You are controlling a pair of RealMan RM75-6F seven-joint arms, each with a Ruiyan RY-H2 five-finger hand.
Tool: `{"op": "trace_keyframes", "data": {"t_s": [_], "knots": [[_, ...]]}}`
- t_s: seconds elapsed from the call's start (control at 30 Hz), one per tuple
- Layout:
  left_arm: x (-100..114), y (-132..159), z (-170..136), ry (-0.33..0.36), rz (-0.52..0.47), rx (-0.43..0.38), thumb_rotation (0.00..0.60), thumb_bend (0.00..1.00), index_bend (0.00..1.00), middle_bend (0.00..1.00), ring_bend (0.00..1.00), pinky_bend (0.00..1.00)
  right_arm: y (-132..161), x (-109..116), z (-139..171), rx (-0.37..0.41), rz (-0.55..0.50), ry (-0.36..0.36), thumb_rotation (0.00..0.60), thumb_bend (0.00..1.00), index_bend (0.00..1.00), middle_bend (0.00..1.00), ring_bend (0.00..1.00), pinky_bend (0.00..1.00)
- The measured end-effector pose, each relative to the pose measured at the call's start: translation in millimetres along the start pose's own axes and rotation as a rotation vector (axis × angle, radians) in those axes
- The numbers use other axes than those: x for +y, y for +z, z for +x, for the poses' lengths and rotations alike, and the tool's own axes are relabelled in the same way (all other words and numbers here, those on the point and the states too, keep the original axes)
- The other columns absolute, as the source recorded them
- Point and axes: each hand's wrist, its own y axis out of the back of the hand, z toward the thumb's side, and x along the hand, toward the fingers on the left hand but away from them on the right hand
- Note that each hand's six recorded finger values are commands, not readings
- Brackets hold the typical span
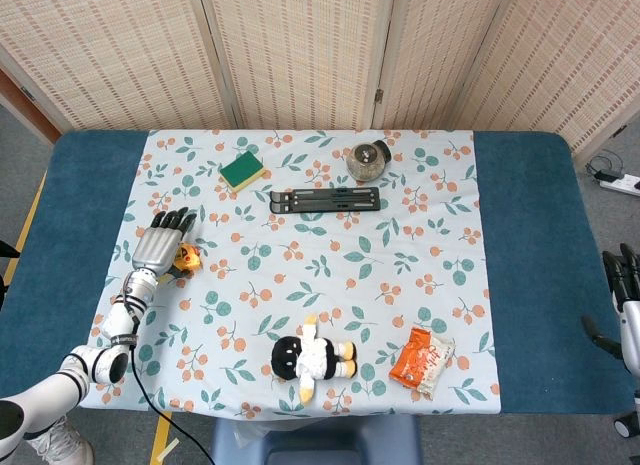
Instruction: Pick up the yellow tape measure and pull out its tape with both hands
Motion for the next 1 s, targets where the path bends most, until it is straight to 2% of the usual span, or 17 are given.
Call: {"op": "trace_keyframes", "data": {"t_s": [0.23,0.53,1.0], "knots": [[1.9,-19.1,3.3,-0.018,0.010,0.050,0.600,0.19,0.09,0.03,0.04,0.00,-1.7,-2.9,1.4,-0.007,-0.005,0.004,0.600,0.31,0.00,0.02,0.06,0.00],[3.7,-21.4,1.1,-0.052,0.032,0.038,0.600,0.25,0.22,0.13,0.10,0.00,-1.6,-4.9,2.0,-0.006,-0.009,0.008,0.600,0.31,0.00,0.02,0.06,0.00],[0.9,-19.2,3.8,-0.088,0.058,0.027,0.600,0.25,0.29,0.21,0.18,0.00,-6.6,-4.1,6.6,-0.027,-0.010,0.005,0.600,0.31,0.00,0.02,0.06,0.00]]}}
